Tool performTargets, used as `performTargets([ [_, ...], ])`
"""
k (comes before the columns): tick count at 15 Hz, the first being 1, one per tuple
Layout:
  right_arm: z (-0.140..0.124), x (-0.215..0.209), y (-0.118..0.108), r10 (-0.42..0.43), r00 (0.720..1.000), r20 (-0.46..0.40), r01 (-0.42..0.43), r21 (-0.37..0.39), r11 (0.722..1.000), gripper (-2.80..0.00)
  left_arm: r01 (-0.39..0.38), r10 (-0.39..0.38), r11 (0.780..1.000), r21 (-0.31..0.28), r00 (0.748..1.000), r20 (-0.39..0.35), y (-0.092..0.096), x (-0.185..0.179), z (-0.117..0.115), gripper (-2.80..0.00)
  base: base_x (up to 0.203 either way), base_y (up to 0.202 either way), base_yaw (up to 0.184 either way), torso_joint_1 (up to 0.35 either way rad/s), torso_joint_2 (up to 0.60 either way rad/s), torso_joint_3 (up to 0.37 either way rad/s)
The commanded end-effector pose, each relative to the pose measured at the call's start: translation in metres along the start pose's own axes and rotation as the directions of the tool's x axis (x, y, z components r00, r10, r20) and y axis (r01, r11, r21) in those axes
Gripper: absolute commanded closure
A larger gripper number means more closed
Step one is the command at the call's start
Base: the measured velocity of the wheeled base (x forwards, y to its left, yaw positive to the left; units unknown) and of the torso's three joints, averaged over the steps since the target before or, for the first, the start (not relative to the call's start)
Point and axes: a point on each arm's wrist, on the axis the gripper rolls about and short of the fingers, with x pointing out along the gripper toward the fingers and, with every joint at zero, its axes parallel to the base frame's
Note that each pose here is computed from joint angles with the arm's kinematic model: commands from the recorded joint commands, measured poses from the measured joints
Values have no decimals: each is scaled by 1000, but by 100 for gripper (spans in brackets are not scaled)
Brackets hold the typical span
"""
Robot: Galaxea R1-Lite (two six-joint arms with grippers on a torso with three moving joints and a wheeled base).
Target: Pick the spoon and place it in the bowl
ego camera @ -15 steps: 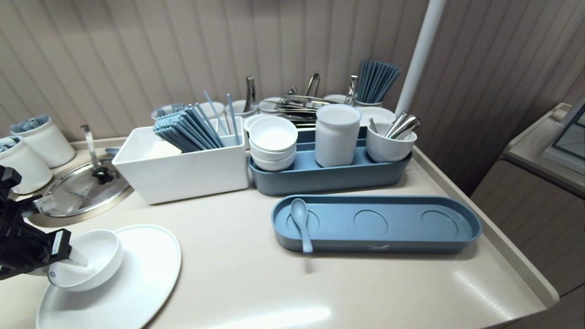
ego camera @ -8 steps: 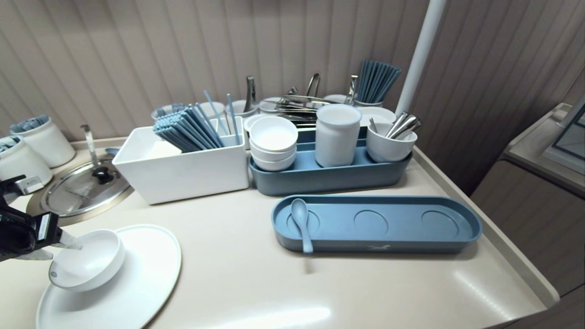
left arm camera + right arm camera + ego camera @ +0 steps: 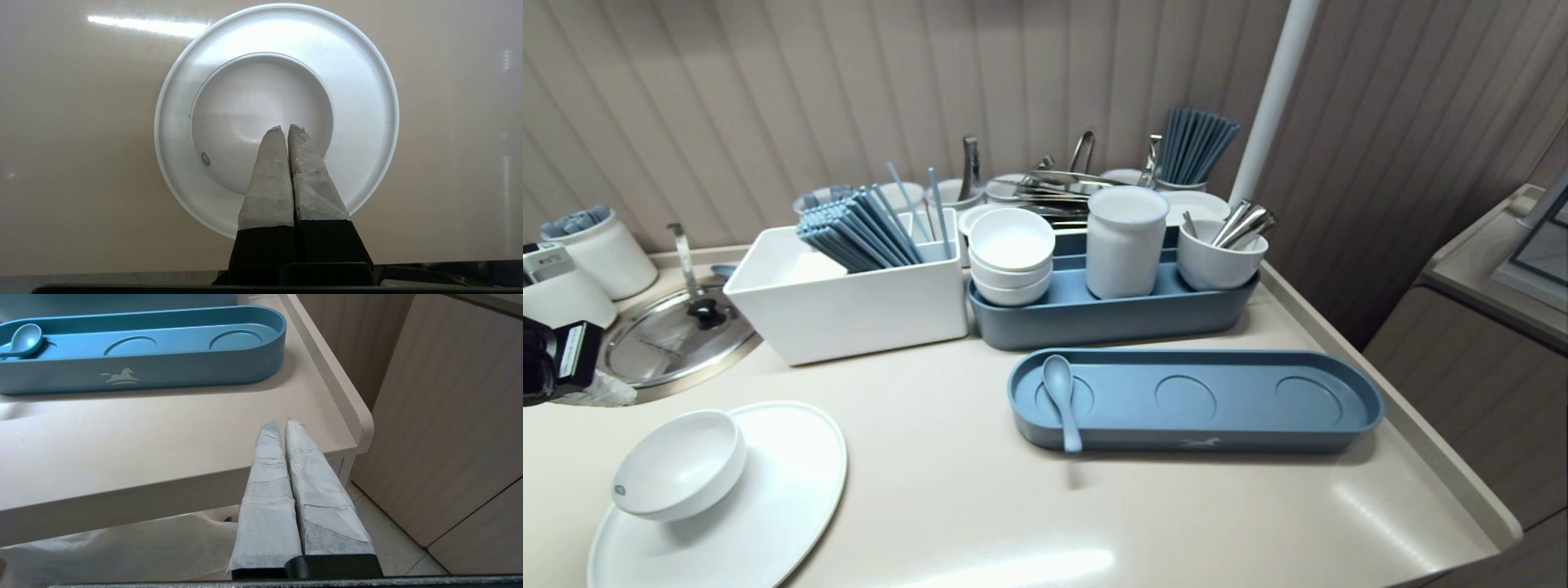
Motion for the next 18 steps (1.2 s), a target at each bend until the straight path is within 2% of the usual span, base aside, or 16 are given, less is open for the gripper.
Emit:
performTargets([
  [1, 0, 0, 0, 1, 1000, 0, -1, 0, 1000, 0, 0, 0, 1000, 15, 999, 32, -4, -9, 1, 0, 0, 0, 0, 0, 0, 0],
  [7, 0, 0, 0, 1, 1000, -1, -1, 0, 1000, 0, 25, -42, 992, 124, 990, 133, -30, -37, 15, 0, 0, 0, 0, 0, 0, 0],
  [9, 0, 0, 0, 1, 1000, 0, -1, 0, 1000, 0, 38, -61, 986, 162, 988, 142, -39, -38, 19, 0, 0, 0, 0, 0, 0, 0],
  [11, 0, 0, 0, 1, 1000, 0, -1, 0, 1000, 0, 41, -75, 983, 180, 979, 187, -44, -46, 26, 0, 0, 0, 0, 0, 0, 0],
  [13, 0, 0, 0, 1, 1000, -1, -1, 0, 1000, 0, 58, -100, 976, 211, 976, 192, -52, -46, 29, 0, 0, 0, 0, 0, 0, 0],
  [16, 0, 0, 0, 1, 1000, -1, -1, 0, 1000, 0, 81, -114, 973, 216, 983, 145, -55, -28, 37, 0, 0, 0, 0, 0, 0, 0],
  [18, 0, 0, 0, 1, 1000, 0, -1, 0, 1000, 0, 86, -120, 971, 224, 982, 145, -57, -25, 41, 0, 0, 0, 0, 0, 0, 0],
])
